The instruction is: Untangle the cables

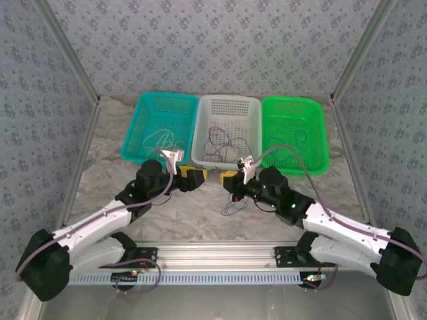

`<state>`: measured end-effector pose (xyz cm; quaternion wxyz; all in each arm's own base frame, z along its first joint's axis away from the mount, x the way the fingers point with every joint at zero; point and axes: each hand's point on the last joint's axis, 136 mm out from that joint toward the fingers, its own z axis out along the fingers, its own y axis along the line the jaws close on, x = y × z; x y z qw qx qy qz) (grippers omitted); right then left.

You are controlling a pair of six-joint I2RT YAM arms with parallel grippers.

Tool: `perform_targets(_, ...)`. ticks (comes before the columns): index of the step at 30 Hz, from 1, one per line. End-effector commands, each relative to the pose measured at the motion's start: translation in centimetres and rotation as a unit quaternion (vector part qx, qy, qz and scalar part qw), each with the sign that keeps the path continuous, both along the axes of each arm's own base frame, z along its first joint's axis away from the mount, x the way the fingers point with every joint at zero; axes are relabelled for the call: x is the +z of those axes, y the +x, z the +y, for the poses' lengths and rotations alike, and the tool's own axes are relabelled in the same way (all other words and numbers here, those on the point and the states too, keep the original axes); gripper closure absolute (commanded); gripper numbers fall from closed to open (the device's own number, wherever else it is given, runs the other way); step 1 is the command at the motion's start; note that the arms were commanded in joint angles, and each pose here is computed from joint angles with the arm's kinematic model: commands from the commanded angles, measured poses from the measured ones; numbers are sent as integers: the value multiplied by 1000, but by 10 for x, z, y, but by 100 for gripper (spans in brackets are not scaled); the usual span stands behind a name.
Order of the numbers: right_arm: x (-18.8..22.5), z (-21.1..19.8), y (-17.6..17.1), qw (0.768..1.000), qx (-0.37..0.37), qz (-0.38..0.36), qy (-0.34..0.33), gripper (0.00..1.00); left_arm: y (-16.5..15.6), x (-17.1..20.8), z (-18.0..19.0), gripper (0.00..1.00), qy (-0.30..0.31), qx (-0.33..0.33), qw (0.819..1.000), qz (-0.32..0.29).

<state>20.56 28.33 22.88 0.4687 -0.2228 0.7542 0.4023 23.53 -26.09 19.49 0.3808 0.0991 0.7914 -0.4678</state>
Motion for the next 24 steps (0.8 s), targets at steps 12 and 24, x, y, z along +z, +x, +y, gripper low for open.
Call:
perform_targets(12,11,-4,-5,999,5,-5,34,100,-10,30,-32,36,-63,-49,996,-32)
perform_targets(24,14,-3,-8,999,12,-4,44,100,-20,40,-39,32,-88,-68,992,-59)
